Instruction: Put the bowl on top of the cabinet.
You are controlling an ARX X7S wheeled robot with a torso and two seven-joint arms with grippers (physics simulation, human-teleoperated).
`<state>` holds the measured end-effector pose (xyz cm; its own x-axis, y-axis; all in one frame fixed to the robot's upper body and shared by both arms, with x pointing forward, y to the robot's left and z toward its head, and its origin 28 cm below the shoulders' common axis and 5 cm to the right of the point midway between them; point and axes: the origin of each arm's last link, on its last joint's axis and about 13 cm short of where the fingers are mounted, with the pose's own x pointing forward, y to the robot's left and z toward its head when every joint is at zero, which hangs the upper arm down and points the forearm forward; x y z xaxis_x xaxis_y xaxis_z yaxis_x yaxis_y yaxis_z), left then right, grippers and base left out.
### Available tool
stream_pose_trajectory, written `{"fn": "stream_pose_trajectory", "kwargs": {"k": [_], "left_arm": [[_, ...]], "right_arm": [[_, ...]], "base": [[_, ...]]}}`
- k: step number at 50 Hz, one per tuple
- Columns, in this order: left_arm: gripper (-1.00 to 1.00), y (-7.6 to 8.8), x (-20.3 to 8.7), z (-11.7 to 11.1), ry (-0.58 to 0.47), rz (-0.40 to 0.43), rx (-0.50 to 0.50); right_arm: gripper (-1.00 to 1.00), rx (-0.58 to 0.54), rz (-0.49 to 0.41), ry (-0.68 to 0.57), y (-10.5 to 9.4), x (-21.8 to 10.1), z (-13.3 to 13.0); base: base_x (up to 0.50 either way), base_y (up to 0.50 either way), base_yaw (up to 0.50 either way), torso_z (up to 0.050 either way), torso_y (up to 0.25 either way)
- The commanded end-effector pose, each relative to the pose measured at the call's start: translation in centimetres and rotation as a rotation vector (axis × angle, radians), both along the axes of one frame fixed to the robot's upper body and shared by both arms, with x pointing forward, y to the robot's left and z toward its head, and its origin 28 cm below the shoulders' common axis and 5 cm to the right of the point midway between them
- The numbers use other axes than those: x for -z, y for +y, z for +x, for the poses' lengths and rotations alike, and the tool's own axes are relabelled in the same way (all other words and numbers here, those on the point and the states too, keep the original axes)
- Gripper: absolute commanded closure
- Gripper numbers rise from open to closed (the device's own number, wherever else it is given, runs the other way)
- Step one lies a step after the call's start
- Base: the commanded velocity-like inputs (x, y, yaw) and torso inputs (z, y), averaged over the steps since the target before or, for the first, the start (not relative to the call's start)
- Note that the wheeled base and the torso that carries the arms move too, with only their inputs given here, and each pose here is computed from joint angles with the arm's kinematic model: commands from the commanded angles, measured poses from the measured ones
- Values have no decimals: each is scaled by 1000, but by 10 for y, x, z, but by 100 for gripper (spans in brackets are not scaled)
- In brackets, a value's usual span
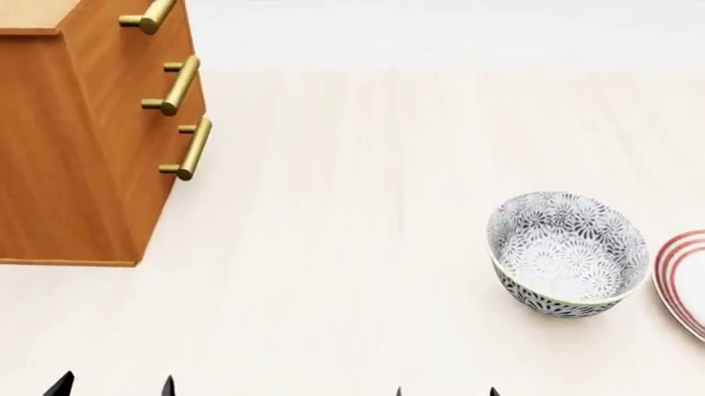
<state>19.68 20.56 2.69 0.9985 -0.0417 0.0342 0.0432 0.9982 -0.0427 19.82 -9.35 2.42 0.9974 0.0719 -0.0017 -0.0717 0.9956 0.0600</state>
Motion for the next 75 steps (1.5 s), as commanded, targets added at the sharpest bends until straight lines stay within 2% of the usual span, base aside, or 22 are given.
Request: {"fn": "stream_pose_trajectory", "kwargs": {"k": [1,11,46,51,52,75], "left_arm": [[-100,-2,-10,-12,-44,11,3],[-100,1,-20,-22,-81,-2,-17],[-100,2,-17,-19,-75,-6,-19],[-100,2,-18,-19,-76,-6,-20],[-100,-1,-21,-24,-72,-6,-15],[-100,-1,-21,-23,-65,-6,-15]], "right_arm": [[-100,-17,11,-56,0,-9,-15],[-100,-30,10,-71,0,-11,-20],[-100,-46,7,-93,2,-12,-25],[-100,-20,4,-102,2,-12,-25],[-100,-28,11,-140,2,-16,-34],[-100,-32,11,-146,2,-17,-35]], "base": [[246,0,0,0,0],[244,0,0,0,0],[246,0,0,0,0],[34,0,0,0,0],[0,0,0,50,0],[0,0,0,50,0]]}}
